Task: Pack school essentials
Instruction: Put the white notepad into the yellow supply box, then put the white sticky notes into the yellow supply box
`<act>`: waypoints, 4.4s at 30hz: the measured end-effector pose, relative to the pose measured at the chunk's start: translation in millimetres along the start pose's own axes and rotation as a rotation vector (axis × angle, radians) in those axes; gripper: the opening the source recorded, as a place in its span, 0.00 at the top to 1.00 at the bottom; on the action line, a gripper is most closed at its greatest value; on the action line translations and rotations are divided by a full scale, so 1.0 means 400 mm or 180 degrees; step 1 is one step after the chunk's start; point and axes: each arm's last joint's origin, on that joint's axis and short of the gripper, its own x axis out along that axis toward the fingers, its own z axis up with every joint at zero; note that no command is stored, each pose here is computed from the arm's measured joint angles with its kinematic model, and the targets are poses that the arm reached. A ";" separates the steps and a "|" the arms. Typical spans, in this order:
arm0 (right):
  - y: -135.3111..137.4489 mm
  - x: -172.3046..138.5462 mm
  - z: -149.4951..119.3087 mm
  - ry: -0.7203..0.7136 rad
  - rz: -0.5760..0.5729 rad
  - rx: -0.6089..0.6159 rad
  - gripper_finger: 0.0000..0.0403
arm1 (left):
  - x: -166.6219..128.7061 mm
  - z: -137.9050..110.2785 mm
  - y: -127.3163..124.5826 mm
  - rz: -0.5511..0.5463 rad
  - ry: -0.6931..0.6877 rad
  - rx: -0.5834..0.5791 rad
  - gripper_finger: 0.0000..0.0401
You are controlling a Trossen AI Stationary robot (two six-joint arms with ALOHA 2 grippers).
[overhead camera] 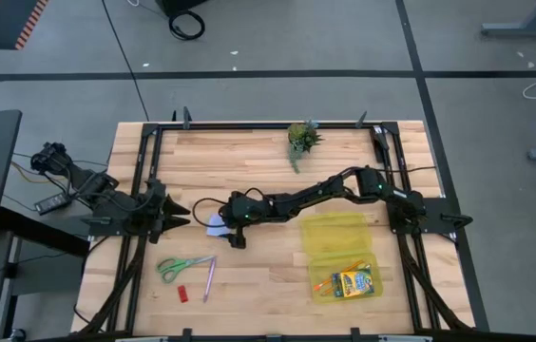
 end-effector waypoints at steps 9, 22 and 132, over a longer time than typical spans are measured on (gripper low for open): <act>0.000 0.004 -0.009 0.0051 0.0008 0.0192 0.01 | 0.000 -0.001 0.001 0.0010 0.0010 0.0012 0.57; 0.001 0.003 -0.028 0.0298 -0.0113 0.0118 0.01 | 0.000 -0.001 0.001 0.0010 0.0010 0.0012 0.57; -0.018 -0.048 0.000 0.0466 -0.0170 0.0098 0.30 | 0.000 -0.001 0.000 -0.0019 0.0047 0.0018 0.57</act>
